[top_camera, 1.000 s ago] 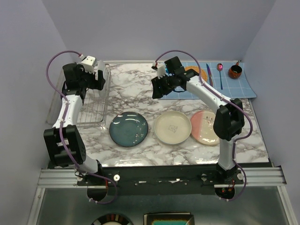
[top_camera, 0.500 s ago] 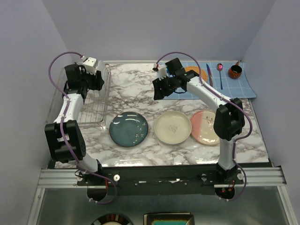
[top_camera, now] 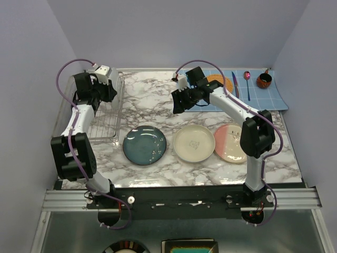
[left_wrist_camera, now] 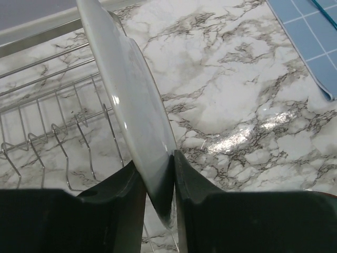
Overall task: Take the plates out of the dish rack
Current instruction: Unload the plate from the dish rack, then place the plate at the center of the board.
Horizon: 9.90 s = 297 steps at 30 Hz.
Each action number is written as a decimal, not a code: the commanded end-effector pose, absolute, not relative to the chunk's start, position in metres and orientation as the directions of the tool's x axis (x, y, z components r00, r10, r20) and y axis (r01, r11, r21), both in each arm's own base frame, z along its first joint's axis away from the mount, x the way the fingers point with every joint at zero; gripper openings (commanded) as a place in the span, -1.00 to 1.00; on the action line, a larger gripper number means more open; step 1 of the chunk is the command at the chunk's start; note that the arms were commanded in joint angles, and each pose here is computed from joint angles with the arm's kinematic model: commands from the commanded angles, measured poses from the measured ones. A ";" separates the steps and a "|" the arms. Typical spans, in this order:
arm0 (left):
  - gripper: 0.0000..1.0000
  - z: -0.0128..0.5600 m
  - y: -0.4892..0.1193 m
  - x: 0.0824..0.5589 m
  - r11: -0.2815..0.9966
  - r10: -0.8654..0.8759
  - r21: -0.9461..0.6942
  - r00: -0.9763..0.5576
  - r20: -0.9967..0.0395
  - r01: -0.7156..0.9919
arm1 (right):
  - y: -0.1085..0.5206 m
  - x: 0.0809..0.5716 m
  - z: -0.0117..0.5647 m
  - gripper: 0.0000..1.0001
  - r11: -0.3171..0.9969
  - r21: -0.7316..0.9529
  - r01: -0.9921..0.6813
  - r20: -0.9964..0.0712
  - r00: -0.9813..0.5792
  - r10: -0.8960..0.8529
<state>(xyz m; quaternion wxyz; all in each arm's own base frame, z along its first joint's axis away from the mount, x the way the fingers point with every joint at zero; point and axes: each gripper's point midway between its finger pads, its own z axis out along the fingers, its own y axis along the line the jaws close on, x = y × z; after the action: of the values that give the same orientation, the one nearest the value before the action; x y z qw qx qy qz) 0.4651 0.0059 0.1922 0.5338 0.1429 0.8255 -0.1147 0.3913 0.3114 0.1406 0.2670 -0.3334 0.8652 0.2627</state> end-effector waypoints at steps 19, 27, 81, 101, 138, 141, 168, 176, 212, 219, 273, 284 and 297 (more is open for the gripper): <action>-1.00 0.248 0.003 0.475 0.920 0.120 0.009 -0.262 -0.958 0.391 | 0.311 0.387 0.137 0.17 0.617 0.288 -0.732 -0.638 -0.627 -0.447; -1.00 0.302 0.009 0.473 0.936 0.126 0.064 -0.158 -0.979 0.345 | 0.312 0.385 0.135 0.17 0.611 0.302 -0.732 -0.631 -0.634 -0.447; -1.00 0.379 0.100 0.446 0.942 -0.190 -0.167 0.049 -0.981 0.292 | 0.317 0.376 0.115 0.17 0.582 0.360 -0.729 -0.590 -0.661 -0.464; -1.00 0.436 0.074 0.420 0.930 -0.121 -0.078 0.100 -0.988 0.360 | 0.319 0.377 0.122 0.17 0.575 0.358 -0.736 -0.600 -0.653 -0.462; -1.00 0.324 -0.093 0.307 0.523 0.813 0.696 -0.043 -0.581 0.492 | 0.268 0.437 0.262 0.22 0.380 0.755 -0.535 -0.559 -0.827 -0.056; -1.00 0.315 -0.105 0.301 0.489 0.840 0.723 -0.040 -0.541 0.489 | 0.271 0.428 0.271 0.23 0.312 0.795 -0.520 -0.533 -0.845 -0.050; -1.00 0.290 -0.135 0.300 0.381 0.911 0.836 -0.008 -0.411 0.395 | 0.337 0.386 0.262 0.25 0.068 0.914 -0.400 -0.380 -0.902 -0.207; -1.00 0.281 -0.146 0.288 0.296 0.932 0.866 0.077 -0.355 0.402 | 0.336 0.387 0.257 0.25 0.094 0.899 -0.428 -0.402 -0.891 -0.209; -1.00 0.278 -0.176 0.265 0.058 0.940 0.970 0.314 -0.133 0.237 | 0.353 0.366 0.203 0.25 0.121 0.925 -0.360 -0.313 -0.902 -0.297; -1.00 0.268 -0.178 0.259 0.054 0.934 0.960 0.327 -0.146 0.276 | 0.360 0.370 0.212 0.15 0.101 0.918 -0.384 -0.340 -0.891 -0.301; -0.67 0.243 -0.182 0.257 0.030 0.928 0.961 0.350 -0.128 0.273 | 0.373 0.346 0.232 -0.99 0.039 0.911 -0.409 -0.374 -0.865 -0.336; -0.16 0.233 -0.176 0.257 0.011 0.933 0.961 0.342 -0.110 0.277 | 0.372 0.342 0.243 -0.99 0.020 0.905 -0.425 -0.394 -0.856 -0.334; 0.38 0.232 -0.162 0.259 0.023 0.943 0.960 0.311 -0.114 0.280 | 0.371 0.342 0.245 -0.99 0.015 0.903 -0.429 -0.400 -0.854 -0.333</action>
<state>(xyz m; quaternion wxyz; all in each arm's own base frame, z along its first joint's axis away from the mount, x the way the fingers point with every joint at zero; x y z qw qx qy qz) 0.2550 -0.1717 0.2150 0.4968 0.6530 0.4821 0.3071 0.3654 0.3690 0.1996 0.0404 -0.2259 0.7559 0.6131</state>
